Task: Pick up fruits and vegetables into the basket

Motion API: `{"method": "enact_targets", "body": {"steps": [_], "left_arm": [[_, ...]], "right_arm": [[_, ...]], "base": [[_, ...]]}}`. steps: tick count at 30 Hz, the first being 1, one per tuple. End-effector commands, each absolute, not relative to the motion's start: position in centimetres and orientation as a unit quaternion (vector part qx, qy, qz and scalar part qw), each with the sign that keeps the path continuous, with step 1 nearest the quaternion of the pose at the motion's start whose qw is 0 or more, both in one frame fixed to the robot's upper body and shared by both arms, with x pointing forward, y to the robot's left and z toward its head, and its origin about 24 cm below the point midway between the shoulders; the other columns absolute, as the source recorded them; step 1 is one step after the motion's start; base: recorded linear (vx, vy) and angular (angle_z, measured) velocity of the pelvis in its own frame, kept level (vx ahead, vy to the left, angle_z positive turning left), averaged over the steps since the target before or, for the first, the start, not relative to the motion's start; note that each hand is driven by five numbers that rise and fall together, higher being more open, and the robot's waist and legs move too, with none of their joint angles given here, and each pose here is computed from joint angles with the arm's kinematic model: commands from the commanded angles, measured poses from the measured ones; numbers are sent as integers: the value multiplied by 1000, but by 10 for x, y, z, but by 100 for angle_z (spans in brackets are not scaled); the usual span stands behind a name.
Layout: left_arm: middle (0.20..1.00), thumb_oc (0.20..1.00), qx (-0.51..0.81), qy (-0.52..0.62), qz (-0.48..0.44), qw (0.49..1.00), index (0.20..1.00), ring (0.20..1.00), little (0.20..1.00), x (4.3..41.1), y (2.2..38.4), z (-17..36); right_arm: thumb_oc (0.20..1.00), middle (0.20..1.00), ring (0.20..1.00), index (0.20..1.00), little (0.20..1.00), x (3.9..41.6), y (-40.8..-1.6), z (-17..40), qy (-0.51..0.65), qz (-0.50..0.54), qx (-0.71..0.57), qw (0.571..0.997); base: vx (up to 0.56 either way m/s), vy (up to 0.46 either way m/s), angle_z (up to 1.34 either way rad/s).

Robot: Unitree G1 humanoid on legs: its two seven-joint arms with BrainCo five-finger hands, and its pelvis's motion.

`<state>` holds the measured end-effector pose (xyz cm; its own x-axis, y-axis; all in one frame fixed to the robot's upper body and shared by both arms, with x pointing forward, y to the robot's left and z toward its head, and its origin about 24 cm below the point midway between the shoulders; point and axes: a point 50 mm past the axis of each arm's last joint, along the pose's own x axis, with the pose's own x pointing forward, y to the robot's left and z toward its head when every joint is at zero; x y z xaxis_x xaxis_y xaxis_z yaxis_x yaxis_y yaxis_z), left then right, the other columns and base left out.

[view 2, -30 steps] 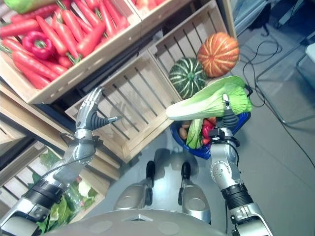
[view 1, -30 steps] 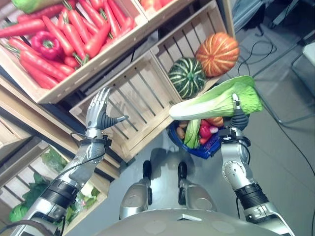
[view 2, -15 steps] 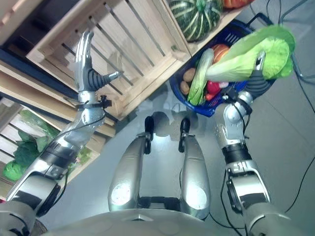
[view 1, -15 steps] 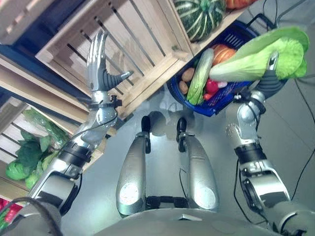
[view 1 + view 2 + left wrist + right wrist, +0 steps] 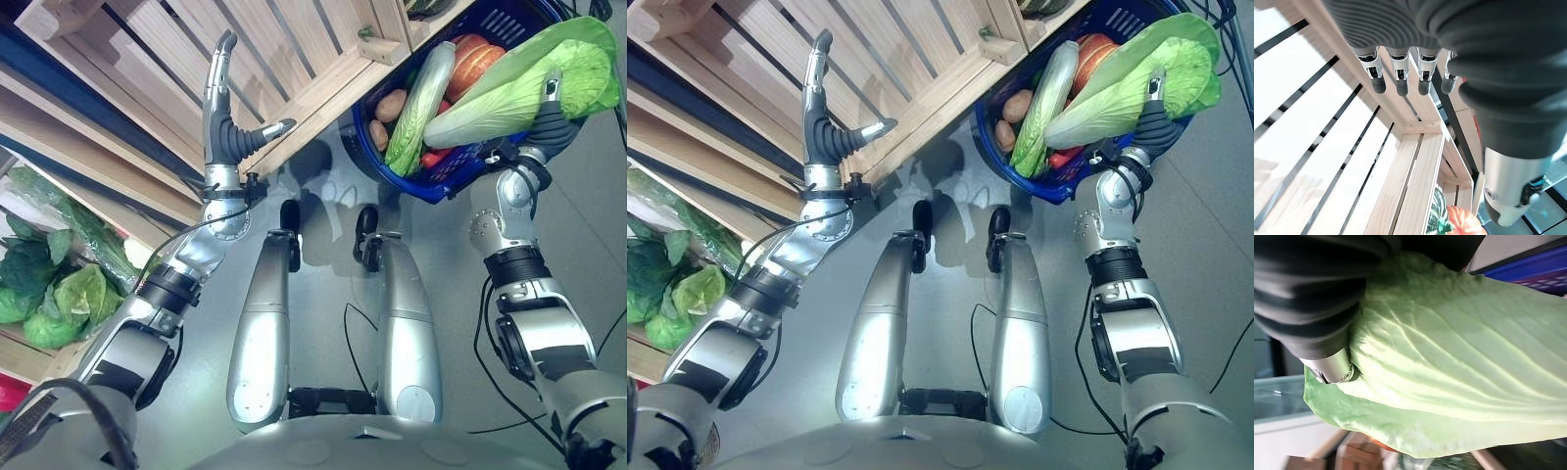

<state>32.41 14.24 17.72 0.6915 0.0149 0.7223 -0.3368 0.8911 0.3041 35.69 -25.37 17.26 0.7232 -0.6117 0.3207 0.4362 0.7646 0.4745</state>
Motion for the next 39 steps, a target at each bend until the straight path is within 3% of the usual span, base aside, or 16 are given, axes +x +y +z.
{"method": "enact_targets", "body": {"steps": [1,2,3,4,17,21,29,39], "left_arm": [[1000,1000,153,-427,85,887,1000,1000,1000,314,139,191],[1000,1000,149,-427,85,888,1000,1000,1000,313,140,191],[1000,1000,146,-426,86,889,1000,1000,1000,313,141,192],[1000,1000,143,-422,87,891,1000,1000,1000,314,142,192],[1000,1000,160,-406,53,898,1000,1000,1000,311,146,184],[1000,1000,170,-386,30,906,1000,1000,1000,307,148,174],[1000,1000,205,-309,-3,929,1000,1000,1000,304,158,140],[1000,1000,232,-198,-38,952,1000,1000,1000,285,175,87]], "right_arm": [[200,200,200,200,200,362,-262,180,-214,-257,158,929],[200,200,200,200,200,364,-262,176,-195,-255,145,936],[454,454,454,454,454,366,-263,173,-178,-251,143,941],[1000,1000,1000,1000,1000,367,-264,166,-148,-247,136,948],[1000,1000,1000,1000,1000,370,-266,157,-109,-248,129,954],[1000,1000,1000,1000,1000,358,-278,144,-99,-361,90,923],[1000,1000,1000,1000,1000,339,-275,118,-70,-442,-2,894],[1000,1000,1000,1000,1000,291,-284,40,33,-378,-64,923]], "base": [[20,-40,1],[29,-42,0],[32,-51,-1],[29,-57,0],[50,-35,3],[68,-16,5],[69,-8,0],[90,13,-3]]}}
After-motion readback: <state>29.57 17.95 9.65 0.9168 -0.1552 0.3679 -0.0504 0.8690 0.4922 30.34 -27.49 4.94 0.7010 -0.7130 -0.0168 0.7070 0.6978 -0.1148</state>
